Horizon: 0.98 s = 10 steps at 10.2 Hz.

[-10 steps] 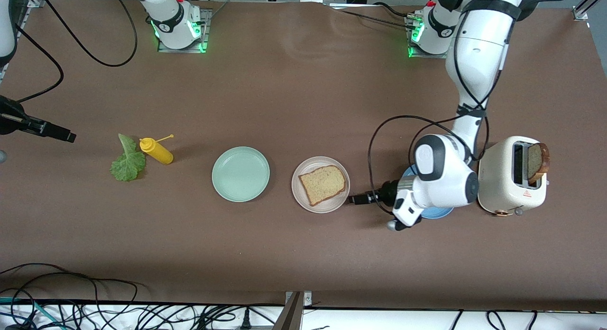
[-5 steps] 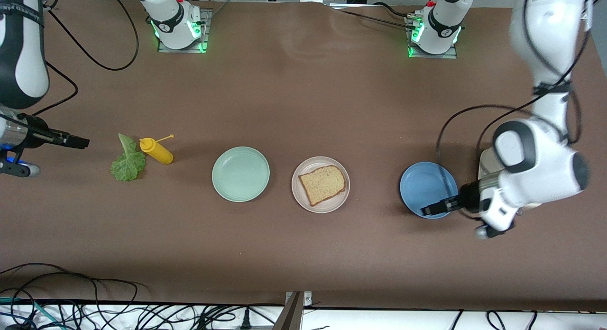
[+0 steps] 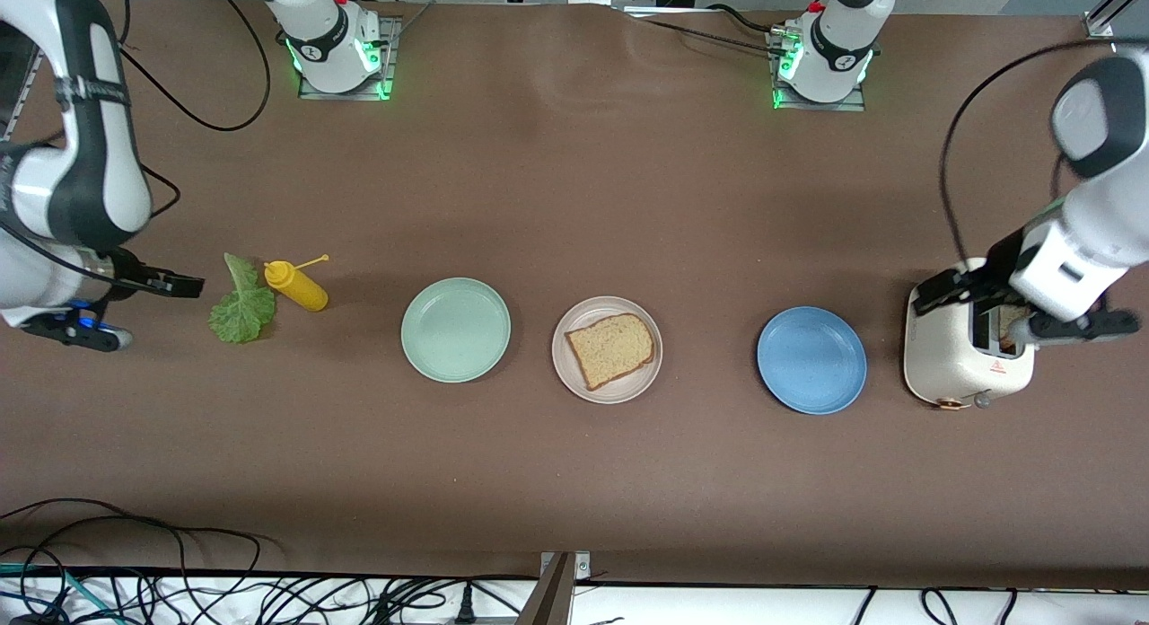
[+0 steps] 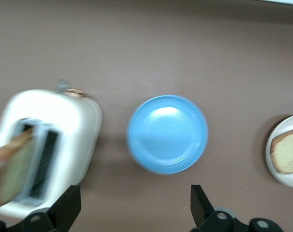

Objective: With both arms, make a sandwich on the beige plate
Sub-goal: 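Retract the left gripper while the right gripper reaches the lettuce leaf, then grasp the green lettuce leaf with the right gripper and lift it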

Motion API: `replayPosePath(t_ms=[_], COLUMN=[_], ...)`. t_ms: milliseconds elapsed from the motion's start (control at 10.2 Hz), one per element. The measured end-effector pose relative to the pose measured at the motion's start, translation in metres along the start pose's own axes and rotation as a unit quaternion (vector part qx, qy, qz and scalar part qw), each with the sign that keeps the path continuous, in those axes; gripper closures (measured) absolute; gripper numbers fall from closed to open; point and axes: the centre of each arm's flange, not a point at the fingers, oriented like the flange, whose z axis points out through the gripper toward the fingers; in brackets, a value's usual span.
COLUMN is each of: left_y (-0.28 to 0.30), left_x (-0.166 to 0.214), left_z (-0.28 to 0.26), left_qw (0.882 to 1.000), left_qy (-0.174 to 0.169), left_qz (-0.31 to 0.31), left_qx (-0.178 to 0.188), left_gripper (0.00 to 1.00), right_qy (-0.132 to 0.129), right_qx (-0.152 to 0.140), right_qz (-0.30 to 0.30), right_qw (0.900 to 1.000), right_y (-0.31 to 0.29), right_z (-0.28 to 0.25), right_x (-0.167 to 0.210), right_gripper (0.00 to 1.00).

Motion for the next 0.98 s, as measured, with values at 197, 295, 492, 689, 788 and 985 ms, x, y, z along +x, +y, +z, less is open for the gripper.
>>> replayPosePath(t_ms=[197, 295, 492, 689, 788, 985], left_y=[-0.016, -0.022, -0.021, -0.002, 0.002, 0.002], left_x=[-0.033, -0.046, -0.067, -0.077, -0.078, -0.078], left_z=[-0.050, -0.066, -0.088, -0.091, -0.089, -0.089], left_qw=[1.000, 1.000, 1.000, 0.999, 0.999, 0.999], left_qy=[-0.011, -0.016, -0.026, -0.041, -0.043, -0.043], left_qz=[-0.004, -0.008, -0.005, 0.011, 0.015, 0.015], left_qx=[0.018, 0.017, 0.016, 0.018, 0.018, 0.018], left_gripper=[0.00, 0.00, 0.00, 0.00, 0.00, 0.00], right_qy=[0.000, 0.006, 0.013, 0.002, -0.003, -0.012], right_qx=[-0.002, -0.002, -0.001, -0.003, -0.004, -0.006], right_qz=[-0.003, -0.005, -0.008, -0.009, -0.009, -0.009], right_qw=[1.000, 1.000, 1.000, 1.000, 1.000, 1.000], right_y=[-0.006, -0.007, -0.010, -0.012, -0.013, -0.013], right_z=[0.049, 0.069, 0.110, 0.134, 0.140, 0.151], right_x=[0.009, 0.009, 0.006, 0.004, 0.005, 0.005], right_gripper=[0.00, 0.00, 0.00, 0.00, 0.00, 0.00])
